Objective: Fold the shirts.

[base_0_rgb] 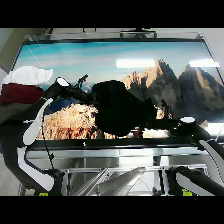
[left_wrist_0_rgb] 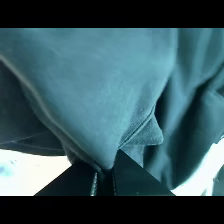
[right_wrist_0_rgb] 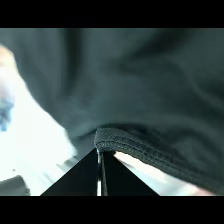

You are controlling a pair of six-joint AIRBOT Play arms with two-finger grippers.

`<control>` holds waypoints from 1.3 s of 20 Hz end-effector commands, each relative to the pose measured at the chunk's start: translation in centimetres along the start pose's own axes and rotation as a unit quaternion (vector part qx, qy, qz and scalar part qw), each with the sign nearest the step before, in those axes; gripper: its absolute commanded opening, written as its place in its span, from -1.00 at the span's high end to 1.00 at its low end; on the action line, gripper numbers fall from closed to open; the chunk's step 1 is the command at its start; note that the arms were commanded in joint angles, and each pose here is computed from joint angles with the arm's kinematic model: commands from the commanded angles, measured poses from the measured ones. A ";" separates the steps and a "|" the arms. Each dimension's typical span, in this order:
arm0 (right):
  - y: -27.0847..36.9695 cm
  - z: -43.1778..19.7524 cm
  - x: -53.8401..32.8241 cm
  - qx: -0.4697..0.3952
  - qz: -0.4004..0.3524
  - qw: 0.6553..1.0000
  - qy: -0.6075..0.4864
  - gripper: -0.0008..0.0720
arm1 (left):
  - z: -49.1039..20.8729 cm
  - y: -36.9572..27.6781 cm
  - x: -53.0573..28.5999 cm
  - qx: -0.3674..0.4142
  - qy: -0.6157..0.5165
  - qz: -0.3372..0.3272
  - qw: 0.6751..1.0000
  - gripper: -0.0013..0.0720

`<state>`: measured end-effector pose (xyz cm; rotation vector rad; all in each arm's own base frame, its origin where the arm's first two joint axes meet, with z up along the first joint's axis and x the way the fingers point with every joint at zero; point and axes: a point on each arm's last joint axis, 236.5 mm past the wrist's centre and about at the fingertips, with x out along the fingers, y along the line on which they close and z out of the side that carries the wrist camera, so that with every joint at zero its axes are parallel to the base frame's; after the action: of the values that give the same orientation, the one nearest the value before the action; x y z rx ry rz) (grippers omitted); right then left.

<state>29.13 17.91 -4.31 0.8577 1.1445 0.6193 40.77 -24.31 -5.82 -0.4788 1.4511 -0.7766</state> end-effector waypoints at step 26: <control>15.0 13.5 -15.7 -0.233 -0.007 0.952 -0.197 0.93 | -2.9 -13.7 -16.3 0.173 -0.116 0.025 0.978 0.87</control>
<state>34.32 9.85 27.70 0.4606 0.3515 0.6573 33.79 -20.74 22.75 -0.2752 0.8785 -0.9153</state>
